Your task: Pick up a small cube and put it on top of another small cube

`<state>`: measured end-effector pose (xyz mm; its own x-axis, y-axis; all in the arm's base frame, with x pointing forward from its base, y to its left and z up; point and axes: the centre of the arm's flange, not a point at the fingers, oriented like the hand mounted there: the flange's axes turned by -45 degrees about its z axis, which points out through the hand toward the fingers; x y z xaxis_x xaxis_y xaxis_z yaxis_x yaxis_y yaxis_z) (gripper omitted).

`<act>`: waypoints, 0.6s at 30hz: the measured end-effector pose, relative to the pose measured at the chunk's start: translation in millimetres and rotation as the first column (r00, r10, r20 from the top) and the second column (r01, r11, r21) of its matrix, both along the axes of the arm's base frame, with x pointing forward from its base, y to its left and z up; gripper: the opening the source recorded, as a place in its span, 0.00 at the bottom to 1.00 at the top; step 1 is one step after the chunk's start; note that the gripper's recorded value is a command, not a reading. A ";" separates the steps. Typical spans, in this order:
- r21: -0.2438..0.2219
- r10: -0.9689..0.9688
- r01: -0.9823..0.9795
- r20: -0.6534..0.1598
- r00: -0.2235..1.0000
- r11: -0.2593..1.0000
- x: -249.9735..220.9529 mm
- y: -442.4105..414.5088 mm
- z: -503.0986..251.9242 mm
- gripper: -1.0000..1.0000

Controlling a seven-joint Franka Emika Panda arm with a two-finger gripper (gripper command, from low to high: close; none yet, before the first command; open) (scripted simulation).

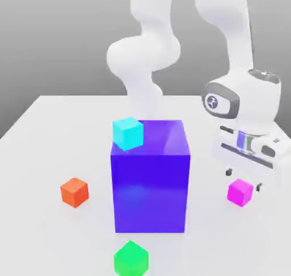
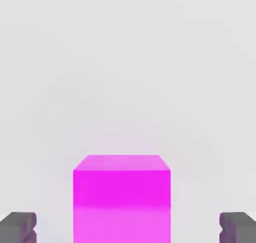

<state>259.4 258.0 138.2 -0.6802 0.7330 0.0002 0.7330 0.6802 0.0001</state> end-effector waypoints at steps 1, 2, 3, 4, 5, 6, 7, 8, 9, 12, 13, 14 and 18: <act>0.000 0.000 0.000 0.000 1.000 1.000 -0.5 -0.5 -7.9 0.00; 0.000 0.000 0.000 0.000 1.000 1.000 -0.5 -0.5 -7.9 0.00; 0.000 0.000 0.000 0.000 1.000 1.000 -0.5 -0.5 -7.9 0.00; -0.001 0.000 0.000 -0.001 1.000 1.000 -0.6 -0.5 -8.0 0.00; -0.001 0.000 0.000 -0.001 1.000 1.000 -0.6 -0.6 -8.0 0.00; -0.002 0.000 0.000 -0.002 1.000 1.000 -0.7 -0.7 -8.1 0.00; -0.002 0.000 0.000 -0.002 1.000 1.000 -1.0 -1.0 -12.1 0.00; -0.002 0.000 0.000 -0.001 1.000 1.000 -0.7 -0.8 -9.4 0.00; -0.002 0.000 0.000 -0.001 1.000 1.000 -0.3 -0.4 -3.5 0.00; -0.002 0.000 0.000 -0.001 1.000 1.000 0.3 0.2 21.2 0.00; -0.002 0.000 0.000 -0.001 1.000 1.000 0.2 0.0 30.1 0.00; -0.002 0.000 0.000 -0.001 1.000 1.000 -0.2 -0.3 38.9 0.00; 0.035 -0.190 0.190 0.006 0.982 0.981 42.9 -12.4 68.1 0.00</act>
<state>302.3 245.6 206.3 -0.5288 0.8485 0.0219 0.8487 0.5281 0.0284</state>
